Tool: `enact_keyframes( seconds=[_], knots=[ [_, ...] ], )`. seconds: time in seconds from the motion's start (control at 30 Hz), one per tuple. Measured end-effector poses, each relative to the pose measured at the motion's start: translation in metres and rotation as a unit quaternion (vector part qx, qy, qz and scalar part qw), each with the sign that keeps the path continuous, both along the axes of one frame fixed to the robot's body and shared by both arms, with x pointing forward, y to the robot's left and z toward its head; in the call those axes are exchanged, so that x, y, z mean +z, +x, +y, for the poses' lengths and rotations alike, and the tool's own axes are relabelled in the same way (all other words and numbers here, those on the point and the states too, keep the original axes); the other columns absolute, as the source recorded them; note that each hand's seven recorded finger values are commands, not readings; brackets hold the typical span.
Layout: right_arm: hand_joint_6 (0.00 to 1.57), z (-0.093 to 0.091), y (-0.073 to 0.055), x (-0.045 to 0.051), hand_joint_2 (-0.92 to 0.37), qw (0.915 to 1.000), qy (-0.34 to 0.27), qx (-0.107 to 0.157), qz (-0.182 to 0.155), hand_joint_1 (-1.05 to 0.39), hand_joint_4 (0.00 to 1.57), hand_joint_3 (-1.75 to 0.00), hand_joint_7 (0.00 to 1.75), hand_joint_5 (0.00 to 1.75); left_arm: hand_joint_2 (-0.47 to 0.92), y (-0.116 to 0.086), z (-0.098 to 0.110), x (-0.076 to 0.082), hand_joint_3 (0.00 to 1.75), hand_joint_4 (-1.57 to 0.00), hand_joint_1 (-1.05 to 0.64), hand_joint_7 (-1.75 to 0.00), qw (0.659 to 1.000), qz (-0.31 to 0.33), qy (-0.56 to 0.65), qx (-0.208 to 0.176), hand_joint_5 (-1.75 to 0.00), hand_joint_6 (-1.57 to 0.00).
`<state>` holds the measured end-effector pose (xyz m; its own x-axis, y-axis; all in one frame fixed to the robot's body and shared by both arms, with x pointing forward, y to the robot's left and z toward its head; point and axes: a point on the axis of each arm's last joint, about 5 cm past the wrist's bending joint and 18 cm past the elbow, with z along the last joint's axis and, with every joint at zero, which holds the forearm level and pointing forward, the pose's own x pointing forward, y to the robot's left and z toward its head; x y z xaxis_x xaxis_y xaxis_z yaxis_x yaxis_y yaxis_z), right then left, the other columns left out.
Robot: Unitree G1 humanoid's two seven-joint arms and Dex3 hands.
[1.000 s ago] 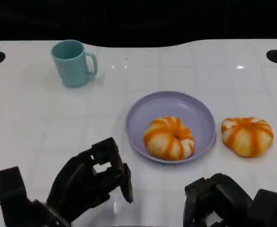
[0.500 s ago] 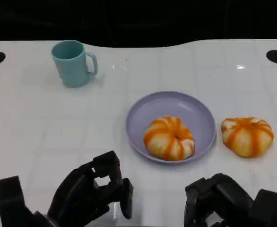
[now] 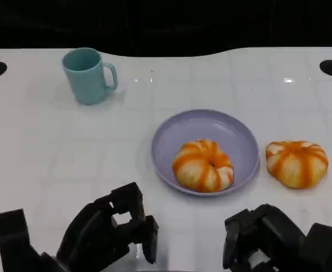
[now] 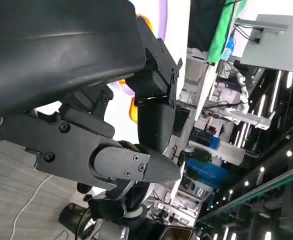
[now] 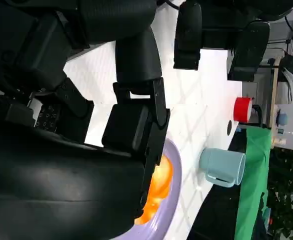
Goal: Grasp the bread from the table and place it into the plate.
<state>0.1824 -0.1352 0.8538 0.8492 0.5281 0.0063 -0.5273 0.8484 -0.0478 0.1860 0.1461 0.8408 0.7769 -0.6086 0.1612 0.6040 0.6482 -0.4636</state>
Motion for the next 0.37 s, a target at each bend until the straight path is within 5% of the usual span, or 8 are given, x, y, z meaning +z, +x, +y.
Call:
enact_keyframes(
  seconds=[0.37],
  knots=[
    [1.57,0.0002,0.0017,0.0012,-0.10,1.0000,-0.002,0.000,-0.003,-1.05,1.54,-1.37,1.05,1.31,0.92,0.0008,0.0000,-0.0005,0.18,-0.89,-0.67,-1.75,1.000,0.000,0.004,-0.005,-1.75,-0.68]
  ],
)
